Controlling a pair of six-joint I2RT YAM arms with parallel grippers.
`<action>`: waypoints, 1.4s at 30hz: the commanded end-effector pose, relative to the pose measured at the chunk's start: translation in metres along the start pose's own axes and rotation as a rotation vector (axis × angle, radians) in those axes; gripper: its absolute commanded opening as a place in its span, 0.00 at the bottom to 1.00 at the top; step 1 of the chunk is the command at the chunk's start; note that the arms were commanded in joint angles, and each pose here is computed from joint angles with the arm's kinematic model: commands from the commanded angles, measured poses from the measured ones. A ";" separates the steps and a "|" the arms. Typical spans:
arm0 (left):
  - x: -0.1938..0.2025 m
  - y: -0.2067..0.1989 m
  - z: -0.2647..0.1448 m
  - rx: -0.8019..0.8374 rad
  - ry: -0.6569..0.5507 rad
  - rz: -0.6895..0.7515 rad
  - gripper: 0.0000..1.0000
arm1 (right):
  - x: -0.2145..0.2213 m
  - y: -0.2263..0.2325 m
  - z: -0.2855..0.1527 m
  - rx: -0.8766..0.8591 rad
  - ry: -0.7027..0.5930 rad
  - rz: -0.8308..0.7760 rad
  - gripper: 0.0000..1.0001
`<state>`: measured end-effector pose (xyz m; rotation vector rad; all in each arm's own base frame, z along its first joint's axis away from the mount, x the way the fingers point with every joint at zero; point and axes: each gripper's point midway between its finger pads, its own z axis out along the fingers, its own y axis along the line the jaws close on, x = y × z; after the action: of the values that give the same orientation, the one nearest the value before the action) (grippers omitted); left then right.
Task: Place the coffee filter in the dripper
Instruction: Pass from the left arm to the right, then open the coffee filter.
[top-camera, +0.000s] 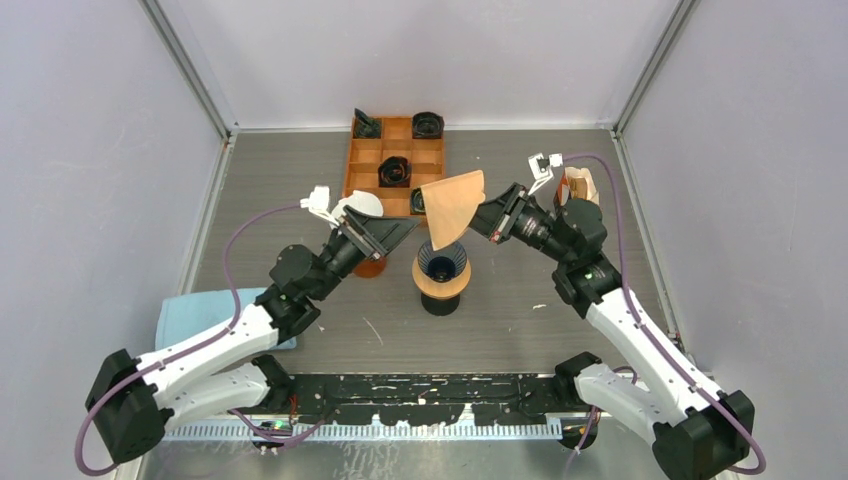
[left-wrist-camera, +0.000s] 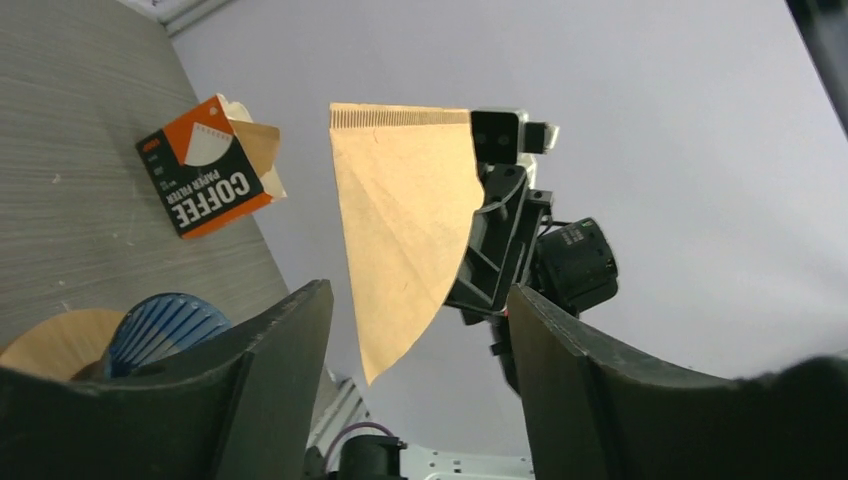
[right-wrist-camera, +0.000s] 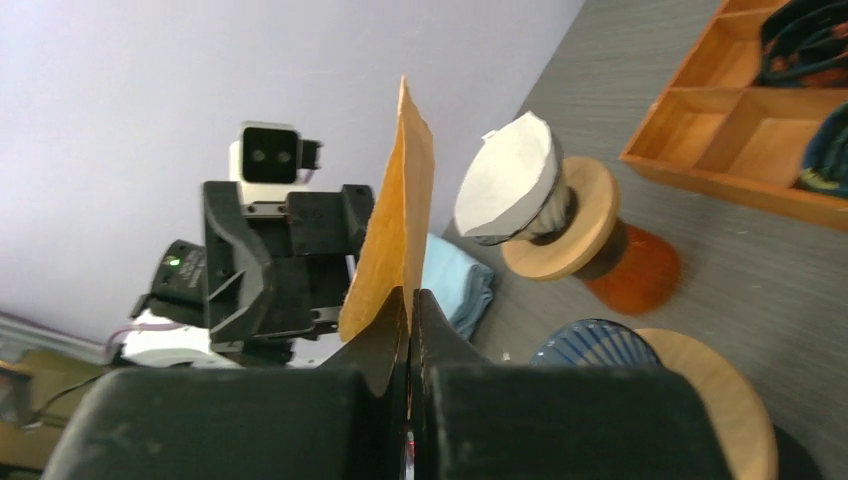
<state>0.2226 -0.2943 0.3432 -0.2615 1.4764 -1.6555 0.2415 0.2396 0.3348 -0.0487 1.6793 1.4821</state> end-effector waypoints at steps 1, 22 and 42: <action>-0.014 -0.007 -0.009 -0.040 -0.038 0.095 0.71 | -0.022 0.012 -0.007 0.087 -0.038 -0.131 0.01; -0.001 0.002 0.015 -0.177 0.113 0.414 0.92 | -0.053 -0.026 -0.040 0.650 0.090 -0.363 0.01; 0.034 0.005 0.067 -0.123 0.119 0.574 0.96 | -0.055 -0.059 -0.052 1.136 0.281 -0.553 0.01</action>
<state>0.2434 -0.3597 0.2980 0.2099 1.7227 -1.1074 0.2798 0.1705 0.3070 -0.1205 2.2845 0.1627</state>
